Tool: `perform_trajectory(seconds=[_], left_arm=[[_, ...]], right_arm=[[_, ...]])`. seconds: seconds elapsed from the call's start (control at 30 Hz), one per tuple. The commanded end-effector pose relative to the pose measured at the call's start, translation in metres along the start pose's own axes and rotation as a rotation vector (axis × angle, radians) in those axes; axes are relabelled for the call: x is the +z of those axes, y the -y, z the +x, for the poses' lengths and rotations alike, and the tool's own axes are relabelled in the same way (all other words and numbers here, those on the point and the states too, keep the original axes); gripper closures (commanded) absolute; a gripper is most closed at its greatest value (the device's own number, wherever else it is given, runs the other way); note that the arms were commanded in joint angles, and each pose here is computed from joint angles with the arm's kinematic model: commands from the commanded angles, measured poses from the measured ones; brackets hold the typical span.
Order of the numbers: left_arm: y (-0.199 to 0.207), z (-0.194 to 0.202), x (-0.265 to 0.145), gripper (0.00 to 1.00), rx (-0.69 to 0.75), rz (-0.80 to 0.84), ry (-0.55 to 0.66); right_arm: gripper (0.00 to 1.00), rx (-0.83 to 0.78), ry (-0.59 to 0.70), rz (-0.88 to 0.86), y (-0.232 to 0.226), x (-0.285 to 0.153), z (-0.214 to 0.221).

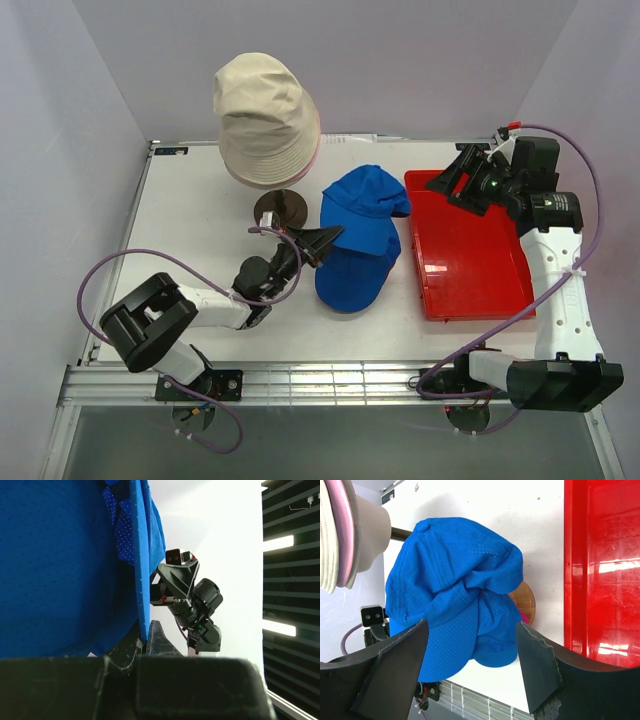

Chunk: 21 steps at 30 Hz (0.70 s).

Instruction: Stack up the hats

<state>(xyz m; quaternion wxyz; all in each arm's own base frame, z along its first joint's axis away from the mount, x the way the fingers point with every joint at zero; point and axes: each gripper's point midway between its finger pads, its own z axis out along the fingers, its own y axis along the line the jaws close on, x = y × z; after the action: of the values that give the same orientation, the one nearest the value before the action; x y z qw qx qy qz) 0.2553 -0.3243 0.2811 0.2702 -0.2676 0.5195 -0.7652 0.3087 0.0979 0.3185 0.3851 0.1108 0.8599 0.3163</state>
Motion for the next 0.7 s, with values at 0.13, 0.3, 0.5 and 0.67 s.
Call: perform_trajectory(seconds=[0.13, 0.3, 0.5, 0.67], left_arm=[[0.05, 0.012, -0.028, 1.0, -0.068, 0.244, -0.099], [0.046, 0.014, -0.039, 1.0, -0.059, 0.231, -0.136], [0.046, 0.017, -0.049, 1.0, -0.045, 0.228, -0.174], [0.04, 0.014, -0.06, 1.0, -0.037, 0.205, -0.178]], right_arm=[[0.24, -0.051, 0.008, -0.034, -0.011, 0.007, 0.004], [0.24, -0.052, 0.003, -0.027, -0.009, 0.01, 0.007], [0.24, -0.055, -0.003, -0.023, -0.009, 0.013, 0.01], [0.24, -0.068, -0.008, -0.029, -0.013, 0.016, 0.011]])
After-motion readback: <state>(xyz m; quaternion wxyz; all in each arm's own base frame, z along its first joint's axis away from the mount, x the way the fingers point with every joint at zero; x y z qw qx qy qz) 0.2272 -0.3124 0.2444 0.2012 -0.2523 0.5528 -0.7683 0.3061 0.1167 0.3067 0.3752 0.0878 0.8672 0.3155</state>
